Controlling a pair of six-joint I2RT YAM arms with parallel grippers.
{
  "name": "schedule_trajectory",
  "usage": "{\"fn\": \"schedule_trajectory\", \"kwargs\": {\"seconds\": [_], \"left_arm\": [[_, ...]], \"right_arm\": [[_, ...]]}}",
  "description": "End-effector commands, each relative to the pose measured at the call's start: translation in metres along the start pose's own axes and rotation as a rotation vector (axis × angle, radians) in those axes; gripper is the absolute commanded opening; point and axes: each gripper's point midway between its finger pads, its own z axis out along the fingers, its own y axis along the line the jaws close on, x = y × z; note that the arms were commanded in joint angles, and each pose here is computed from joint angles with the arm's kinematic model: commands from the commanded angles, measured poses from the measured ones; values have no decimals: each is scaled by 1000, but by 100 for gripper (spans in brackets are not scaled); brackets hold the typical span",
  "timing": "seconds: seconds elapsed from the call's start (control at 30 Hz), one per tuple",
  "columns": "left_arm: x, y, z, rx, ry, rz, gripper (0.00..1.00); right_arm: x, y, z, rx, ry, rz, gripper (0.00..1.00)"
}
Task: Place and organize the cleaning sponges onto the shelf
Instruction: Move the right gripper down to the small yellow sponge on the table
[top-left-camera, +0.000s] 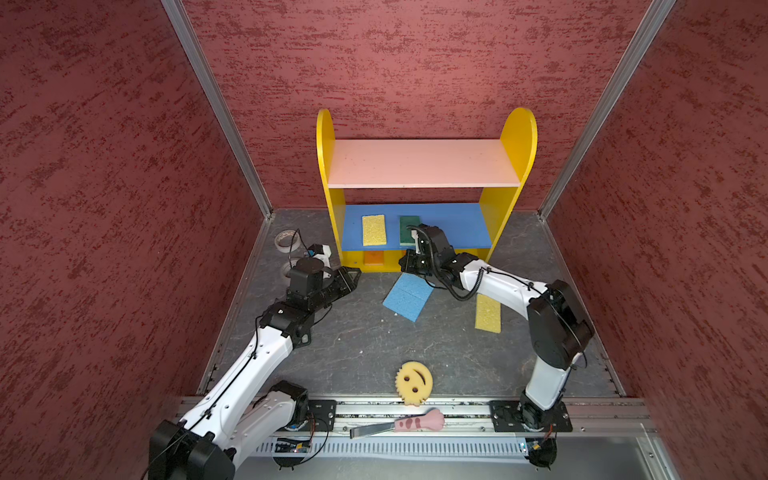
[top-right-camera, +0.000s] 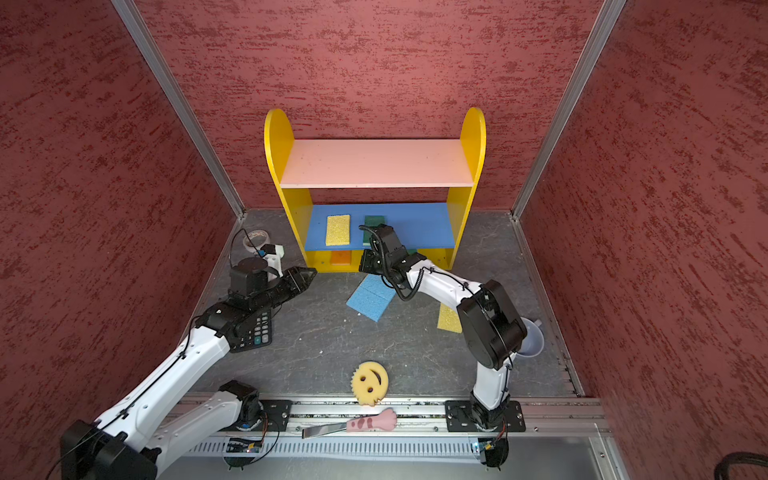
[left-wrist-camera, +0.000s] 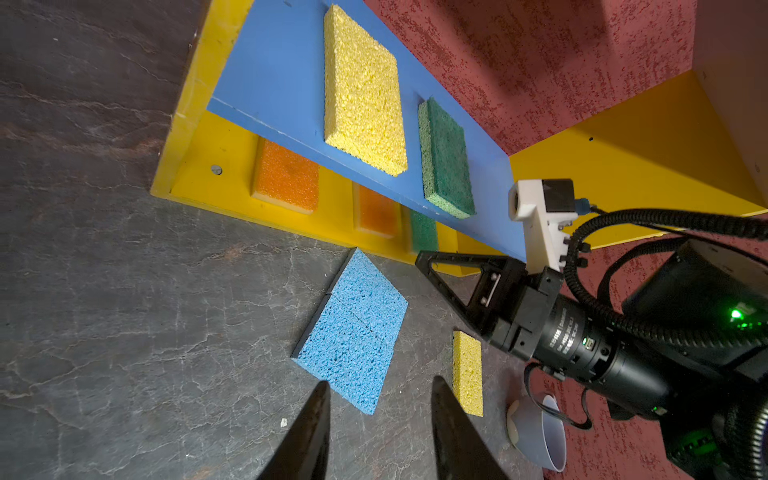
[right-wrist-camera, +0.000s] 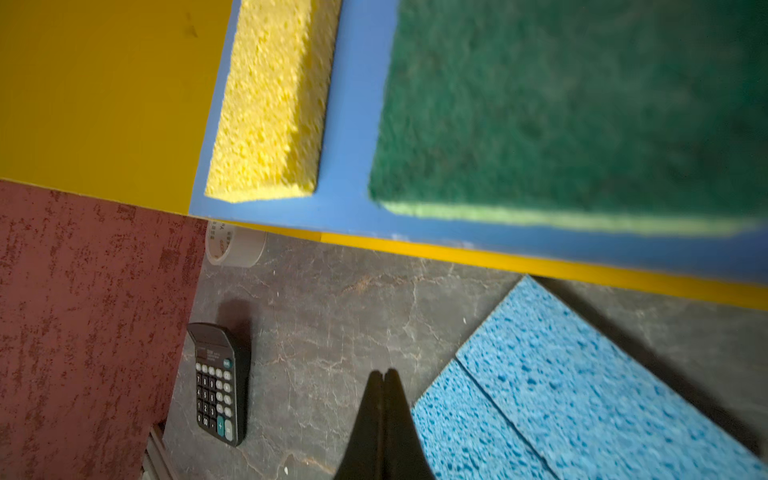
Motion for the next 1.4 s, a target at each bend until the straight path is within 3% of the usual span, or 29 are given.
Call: {"fn": "schedule_trajectory", "kwargs": {"seconds": [0.0,0.07,0.2,0.23,0.27,0.43,0.53,0.6,0.8,1.23,1.37], "left_arm": [[-2,4,-8,1,-18,5,44],[-4,7,-11,-5,-29,-3,50],[-6,9,-15,-6,-39,-9,64],[-7,10,-15,-8,-39,-11,66],[-6,10,-15,-8,-35,-13,66],[-4,10,-9,1,-20,-40,69],[-3,10,-6,5,-13,-50,86],[-2,11,-4,1,-6,-58,92],[4,12,3,4,27,-71,85],[46,-13,45,43,149,-43,83],[57,-21,56,59,194,-40,83]], "right_arm": [[-11,-18,-27,59,-70,24,31],[-6,-47,-38,105,-78,92,49],[6,-111,-71,208,-111,231,68],[9,-125,-82,243,-130,249,88],[11,-138,-95,287,-154,261,99],[21,-186,-143,461,-234,296,99],[27,-210,-161,528,-255,334,99],[33,-226,-166,554,-234,364,99],[39,-249,-171,592,-249,384,99],[71,-264,-141,537,-153,402,92],[72,-249,-123,464,-120,379,99]]}}
